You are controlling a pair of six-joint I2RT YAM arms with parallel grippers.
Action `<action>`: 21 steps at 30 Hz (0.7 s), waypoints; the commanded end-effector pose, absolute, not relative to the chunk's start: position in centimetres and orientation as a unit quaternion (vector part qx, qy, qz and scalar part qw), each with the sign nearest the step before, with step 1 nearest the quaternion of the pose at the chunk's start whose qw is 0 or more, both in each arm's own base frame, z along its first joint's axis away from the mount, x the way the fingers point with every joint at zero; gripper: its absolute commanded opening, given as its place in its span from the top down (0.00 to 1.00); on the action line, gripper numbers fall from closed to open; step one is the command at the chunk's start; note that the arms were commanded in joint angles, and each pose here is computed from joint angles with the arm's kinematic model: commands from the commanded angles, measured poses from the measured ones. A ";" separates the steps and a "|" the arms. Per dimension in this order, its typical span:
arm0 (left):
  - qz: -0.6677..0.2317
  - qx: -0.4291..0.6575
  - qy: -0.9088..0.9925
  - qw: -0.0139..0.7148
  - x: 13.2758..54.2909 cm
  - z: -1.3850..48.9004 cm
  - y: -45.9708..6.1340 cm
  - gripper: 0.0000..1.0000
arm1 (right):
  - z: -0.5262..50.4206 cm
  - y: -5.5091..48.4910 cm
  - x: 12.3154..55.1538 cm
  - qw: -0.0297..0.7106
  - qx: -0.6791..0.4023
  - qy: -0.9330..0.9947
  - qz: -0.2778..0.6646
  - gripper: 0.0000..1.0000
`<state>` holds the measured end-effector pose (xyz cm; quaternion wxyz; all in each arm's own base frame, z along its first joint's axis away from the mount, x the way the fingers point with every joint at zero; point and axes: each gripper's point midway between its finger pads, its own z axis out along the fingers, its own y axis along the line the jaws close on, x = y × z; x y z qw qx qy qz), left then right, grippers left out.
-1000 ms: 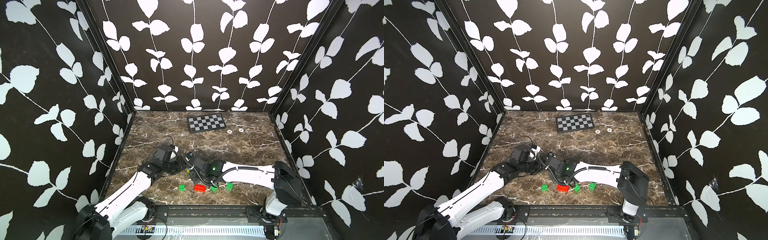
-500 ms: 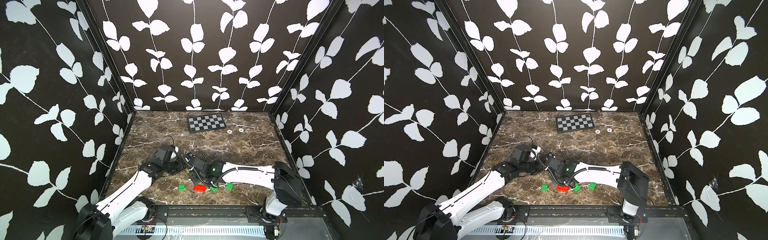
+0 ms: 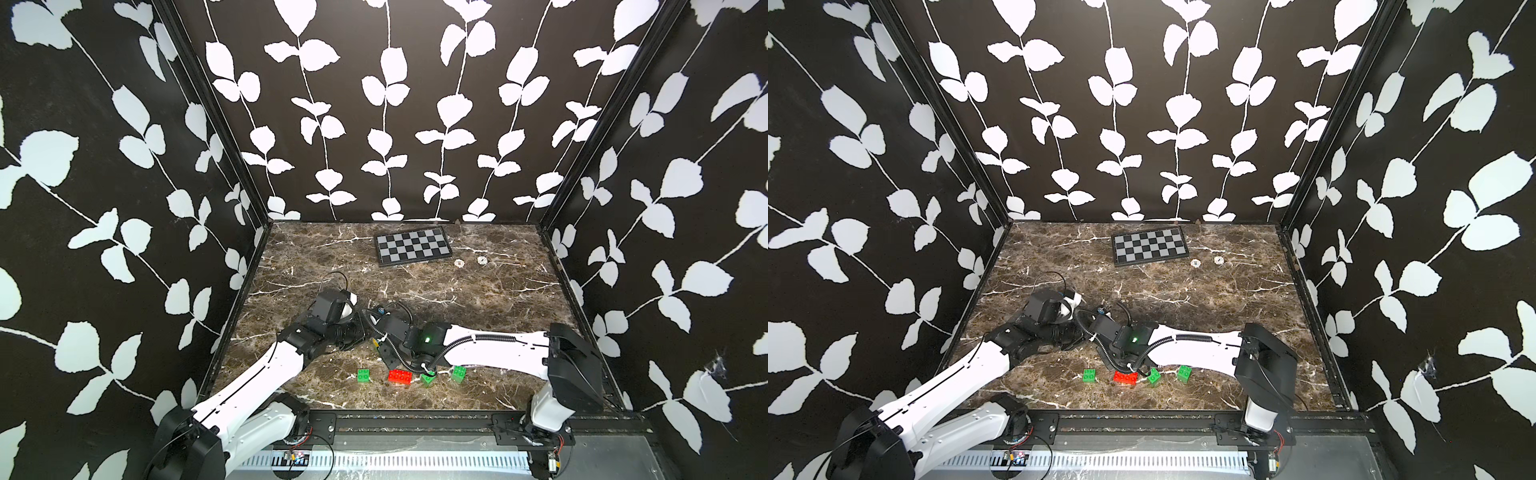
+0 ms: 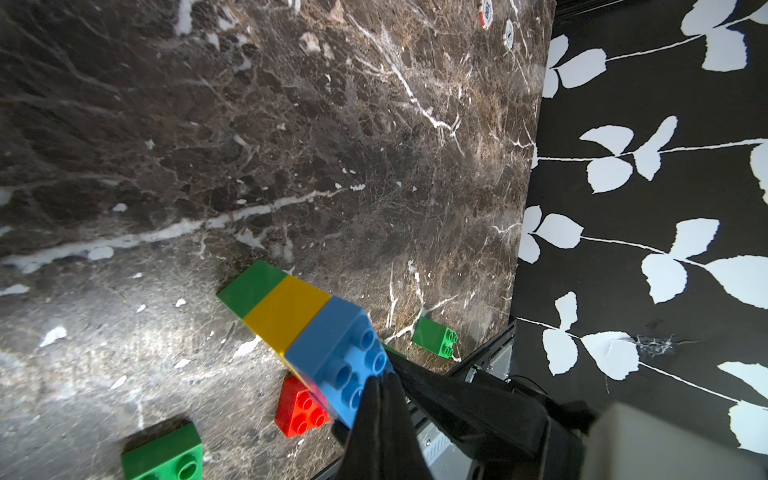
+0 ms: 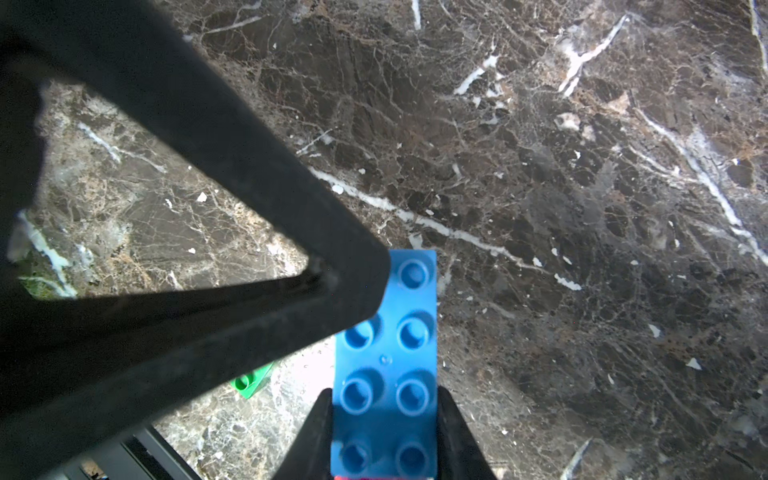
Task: Assemble the letter r with lego
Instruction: Assemble the lego brick with the lego brick.
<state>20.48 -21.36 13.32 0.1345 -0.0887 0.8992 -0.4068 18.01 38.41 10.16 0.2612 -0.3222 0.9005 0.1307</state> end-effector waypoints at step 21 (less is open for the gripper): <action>-0.299 -0.087 0.948 0.069 16.8 8.2 -18.6 1.00 | 9.9 38.4 17.7 0.258 -0.324 0.902 0.125 1.00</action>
